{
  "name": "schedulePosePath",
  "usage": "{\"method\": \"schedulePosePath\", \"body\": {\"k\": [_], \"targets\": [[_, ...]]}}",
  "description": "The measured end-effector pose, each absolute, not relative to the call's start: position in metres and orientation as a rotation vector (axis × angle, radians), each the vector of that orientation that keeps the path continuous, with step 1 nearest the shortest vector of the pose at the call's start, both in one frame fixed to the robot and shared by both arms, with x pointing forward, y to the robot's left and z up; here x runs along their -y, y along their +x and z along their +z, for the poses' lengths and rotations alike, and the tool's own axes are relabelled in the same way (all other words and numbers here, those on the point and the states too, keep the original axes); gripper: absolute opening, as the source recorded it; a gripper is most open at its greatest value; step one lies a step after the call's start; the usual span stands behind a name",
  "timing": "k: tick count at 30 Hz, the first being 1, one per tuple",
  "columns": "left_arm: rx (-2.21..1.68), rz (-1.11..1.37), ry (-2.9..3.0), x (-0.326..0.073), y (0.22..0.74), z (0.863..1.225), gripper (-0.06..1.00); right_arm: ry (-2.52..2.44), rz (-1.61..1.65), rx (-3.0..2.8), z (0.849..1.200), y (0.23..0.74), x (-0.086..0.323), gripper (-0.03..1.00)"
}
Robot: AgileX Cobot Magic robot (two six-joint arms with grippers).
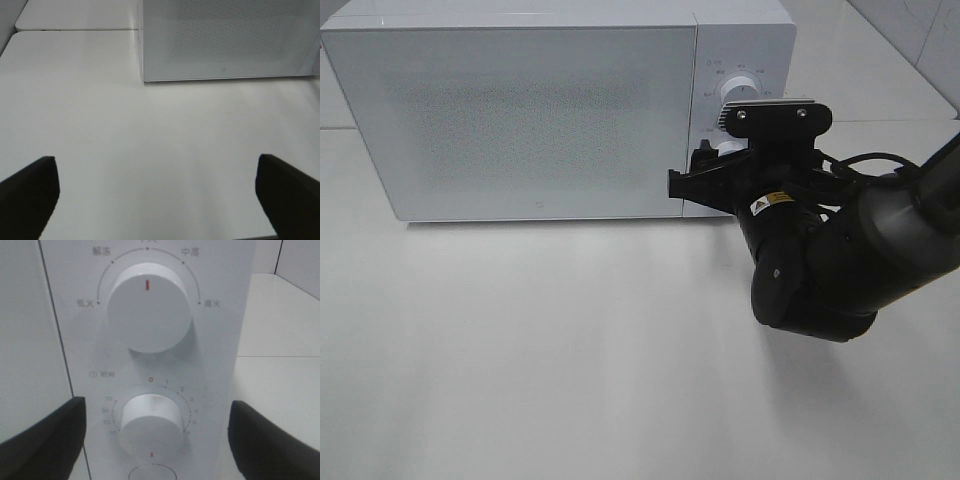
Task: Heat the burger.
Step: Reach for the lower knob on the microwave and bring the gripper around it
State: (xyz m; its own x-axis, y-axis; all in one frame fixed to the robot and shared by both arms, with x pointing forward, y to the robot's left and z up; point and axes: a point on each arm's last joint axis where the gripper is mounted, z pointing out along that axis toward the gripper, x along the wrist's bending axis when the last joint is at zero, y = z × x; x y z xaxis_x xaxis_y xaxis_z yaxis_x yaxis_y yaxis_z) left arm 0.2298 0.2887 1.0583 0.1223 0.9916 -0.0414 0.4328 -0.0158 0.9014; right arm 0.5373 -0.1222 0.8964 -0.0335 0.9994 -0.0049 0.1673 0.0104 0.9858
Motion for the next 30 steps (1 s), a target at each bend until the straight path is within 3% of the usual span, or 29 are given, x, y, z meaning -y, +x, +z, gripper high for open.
{"method": "schedulePosePath", "body": {"k": [30], "targets": [[-1.431, 0.856, 1.576, -0.289, 0.23, 1.058, 0.99, 1.319, 1.123, -1.396, 0.873, 0.559, 0.116, 0.75]]}}
